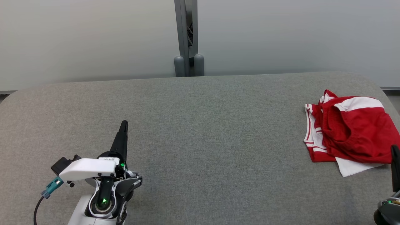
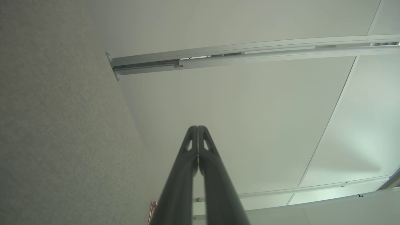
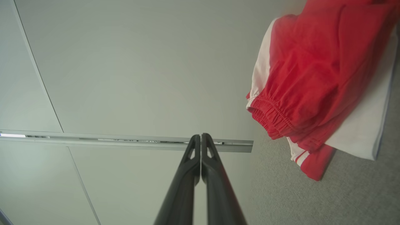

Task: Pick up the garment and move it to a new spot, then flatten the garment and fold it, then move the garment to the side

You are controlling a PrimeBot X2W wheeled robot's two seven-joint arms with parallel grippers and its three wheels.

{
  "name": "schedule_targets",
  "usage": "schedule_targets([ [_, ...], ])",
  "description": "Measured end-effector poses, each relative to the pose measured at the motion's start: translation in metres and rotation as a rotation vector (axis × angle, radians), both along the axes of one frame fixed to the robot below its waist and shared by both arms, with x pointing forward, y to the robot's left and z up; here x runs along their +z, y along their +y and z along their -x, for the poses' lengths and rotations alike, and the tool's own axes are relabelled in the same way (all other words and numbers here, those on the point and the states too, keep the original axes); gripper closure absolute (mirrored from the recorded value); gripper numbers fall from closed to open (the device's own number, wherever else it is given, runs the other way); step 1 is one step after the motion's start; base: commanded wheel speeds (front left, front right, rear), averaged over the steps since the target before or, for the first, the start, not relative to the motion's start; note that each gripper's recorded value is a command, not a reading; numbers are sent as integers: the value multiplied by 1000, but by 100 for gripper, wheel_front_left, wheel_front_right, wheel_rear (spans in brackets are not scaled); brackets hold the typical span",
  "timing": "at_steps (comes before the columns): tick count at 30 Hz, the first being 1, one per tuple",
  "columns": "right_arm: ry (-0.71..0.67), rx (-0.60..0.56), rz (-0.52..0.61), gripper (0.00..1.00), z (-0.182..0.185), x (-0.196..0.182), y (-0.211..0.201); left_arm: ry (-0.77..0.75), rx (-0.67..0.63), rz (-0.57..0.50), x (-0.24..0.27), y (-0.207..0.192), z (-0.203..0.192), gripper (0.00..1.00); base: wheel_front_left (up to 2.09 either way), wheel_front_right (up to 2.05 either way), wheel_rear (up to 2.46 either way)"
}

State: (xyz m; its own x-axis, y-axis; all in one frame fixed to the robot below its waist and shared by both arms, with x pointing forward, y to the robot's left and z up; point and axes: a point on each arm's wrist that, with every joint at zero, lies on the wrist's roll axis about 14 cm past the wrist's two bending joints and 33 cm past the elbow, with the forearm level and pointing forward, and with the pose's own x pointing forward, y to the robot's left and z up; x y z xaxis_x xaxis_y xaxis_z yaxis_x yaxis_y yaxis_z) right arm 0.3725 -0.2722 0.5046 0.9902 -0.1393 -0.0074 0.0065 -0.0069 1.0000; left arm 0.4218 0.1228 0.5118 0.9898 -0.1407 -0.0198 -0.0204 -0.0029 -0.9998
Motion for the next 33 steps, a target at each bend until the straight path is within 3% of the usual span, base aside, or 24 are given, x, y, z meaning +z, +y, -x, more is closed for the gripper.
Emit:
schedule_targets([
  [33,0,0,0,100,0,0,0,0,0,0,0,0,0,100,0,0,0],
])
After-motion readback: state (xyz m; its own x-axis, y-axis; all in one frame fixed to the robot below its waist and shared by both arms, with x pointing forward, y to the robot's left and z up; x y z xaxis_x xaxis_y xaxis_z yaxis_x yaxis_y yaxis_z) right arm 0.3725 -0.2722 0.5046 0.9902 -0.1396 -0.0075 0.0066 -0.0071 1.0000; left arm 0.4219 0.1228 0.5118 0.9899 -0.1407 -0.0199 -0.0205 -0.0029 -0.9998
